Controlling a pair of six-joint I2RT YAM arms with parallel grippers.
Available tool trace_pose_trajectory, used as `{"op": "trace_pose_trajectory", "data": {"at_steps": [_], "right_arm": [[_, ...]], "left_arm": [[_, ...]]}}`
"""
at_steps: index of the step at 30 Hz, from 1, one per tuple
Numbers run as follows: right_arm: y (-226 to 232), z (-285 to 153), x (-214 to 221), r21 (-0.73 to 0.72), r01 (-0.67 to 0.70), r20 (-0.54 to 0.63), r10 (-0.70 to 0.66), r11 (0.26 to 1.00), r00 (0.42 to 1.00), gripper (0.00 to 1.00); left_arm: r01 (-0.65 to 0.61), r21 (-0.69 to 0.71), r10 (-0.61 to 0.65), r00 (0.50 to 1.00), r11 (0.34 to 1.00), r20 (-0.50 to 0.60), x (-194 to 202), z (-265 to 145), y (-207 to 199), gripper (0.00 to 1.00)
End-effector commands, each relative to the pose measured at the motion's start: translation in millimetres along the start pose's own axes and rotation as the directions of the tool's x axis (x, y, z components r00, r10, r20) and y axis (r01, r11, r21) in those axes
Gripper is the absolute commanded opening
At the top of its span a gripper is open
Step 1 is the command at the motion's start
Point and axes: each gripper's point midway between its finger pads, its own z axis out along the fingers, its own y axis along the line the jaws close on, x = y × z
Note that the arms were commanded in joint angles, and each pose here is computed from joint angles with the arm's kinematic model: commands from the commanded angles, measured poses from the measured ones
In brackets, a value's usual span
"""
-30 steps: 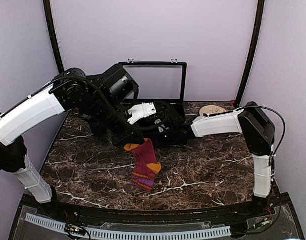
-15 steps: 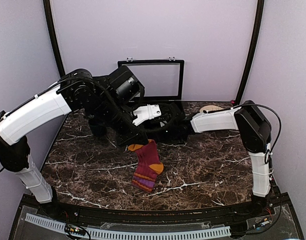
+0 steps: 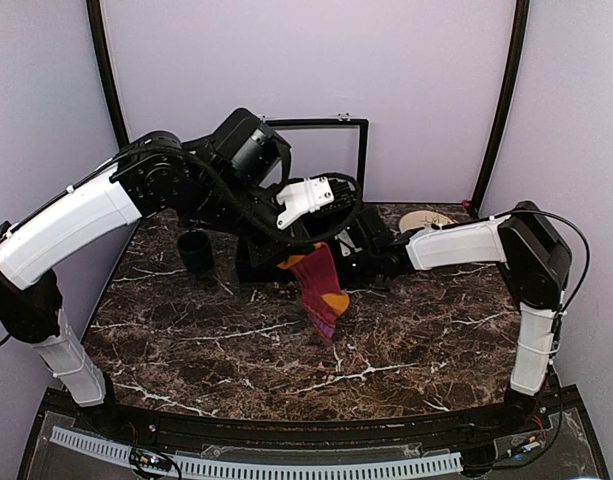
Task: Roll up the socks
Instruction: Adjust the storage box at the center of the board, then place the sock at the center of the board.
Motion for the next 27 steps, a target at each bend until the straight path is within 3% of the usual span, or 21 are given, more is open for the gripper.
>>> {"op": "trace_pose_trajectory", "data": {"at_steps": [1, 14, 18, 22, 27], "right_arm": [[-0.5, -32.9, -26.4, 0.011, -0.005, 0.120, 0.004, 1.000, 0.993, 0.54], [-4.1, -75.1, -39.4, 0.053, -0.005, 0.187, -0.005, 0.999, 0.982, 0.54], [-2.8, -83.0, -40.6, 0.055, -0.015, 0.203, 0.003, 0.998, 0.979, 0.54], [-13.2, -87.8, -29.4, 0.090, -0.030, 0.202, 0.011, 0.996, 0.979, 0.54], [-40.1, -107.6, -24.4, 0.177, -0.092, 0.258, 0.044, 0.980, 0.965, 0.55]], "left_arm": [[-0.025, -0.046, 0.028, 0.998, 0.999, 0.056, -23.9, -5.8, 13.9, 0.00], [-0.027, -0.071, 0.025, 0.999, 0.997, -0.029, 20.3, -60.8, 13.0, 0.00], [-0.073, -0.014, 0.073, 0.997, 0.997, -0.033, 25.5, -68.0, 2.4, 0.00], [-0.135, 0.086, 0.139, 0.989, 0.987, -0.046, 29.8, -35.6, -15.6, 0.00], [-0.146, 0.271, 0.182, 0.977, 0.951, -0.111, 48.7, 47.6, -44.6, 0.00]]}}
